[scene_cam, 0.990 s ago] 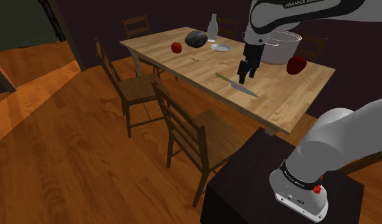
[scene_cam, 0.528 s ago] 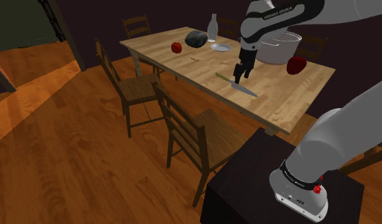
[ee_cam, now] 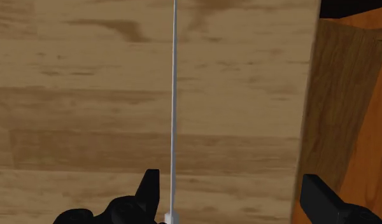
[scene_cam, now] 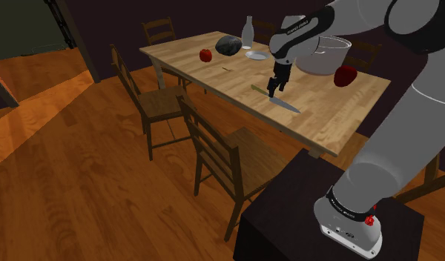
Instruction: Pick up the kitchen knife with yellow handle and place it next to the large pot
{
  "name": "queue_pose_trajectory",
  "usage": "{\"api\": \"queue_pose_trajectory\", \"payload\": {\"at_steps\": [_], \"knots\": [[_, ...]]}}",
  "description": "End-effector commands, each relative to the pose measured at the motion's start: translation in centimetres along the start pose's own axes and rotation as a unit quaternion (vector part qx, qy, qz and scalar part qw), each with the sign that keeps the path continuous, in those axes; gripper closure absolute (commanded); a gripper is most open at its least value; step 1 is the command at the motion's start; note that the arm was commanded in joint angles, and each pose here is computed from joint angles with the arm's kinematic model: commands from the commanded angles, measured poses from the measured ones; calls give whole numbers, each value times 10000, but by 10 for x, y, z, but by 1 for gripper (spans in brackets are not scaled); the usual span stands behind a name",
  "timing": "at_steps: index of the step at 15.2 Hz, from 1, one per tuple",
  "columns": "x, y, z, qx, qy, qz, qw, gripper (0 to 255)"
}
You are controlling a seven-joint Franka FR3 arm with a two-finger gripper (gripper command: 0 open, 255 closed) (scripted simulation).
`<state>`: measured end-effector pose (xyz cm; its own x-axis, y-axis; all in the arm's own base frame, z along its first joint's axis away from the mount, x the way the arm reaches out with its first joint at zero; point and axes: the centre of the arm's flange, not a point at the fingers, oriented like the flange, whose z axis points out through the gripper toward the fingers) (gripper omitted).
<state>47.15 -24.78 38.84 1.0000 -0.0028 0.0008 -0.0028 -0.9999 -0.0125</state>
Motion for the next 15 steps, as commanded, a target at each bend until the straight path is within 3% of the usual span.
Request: {"api": "queue_pose_trajectory", "payload": {"at_steps": [1, 3, 10, 15], "knots": [[13, 20, 10, -41, 53, 10, 10000, 0], [26, 37, 22, -75, 101, 23, 9999, 0], [26, 38, 59, -75, 101, 23, 9999, 0], [27, 38, 62, -75, 101, 23, 9999, 0]]}}
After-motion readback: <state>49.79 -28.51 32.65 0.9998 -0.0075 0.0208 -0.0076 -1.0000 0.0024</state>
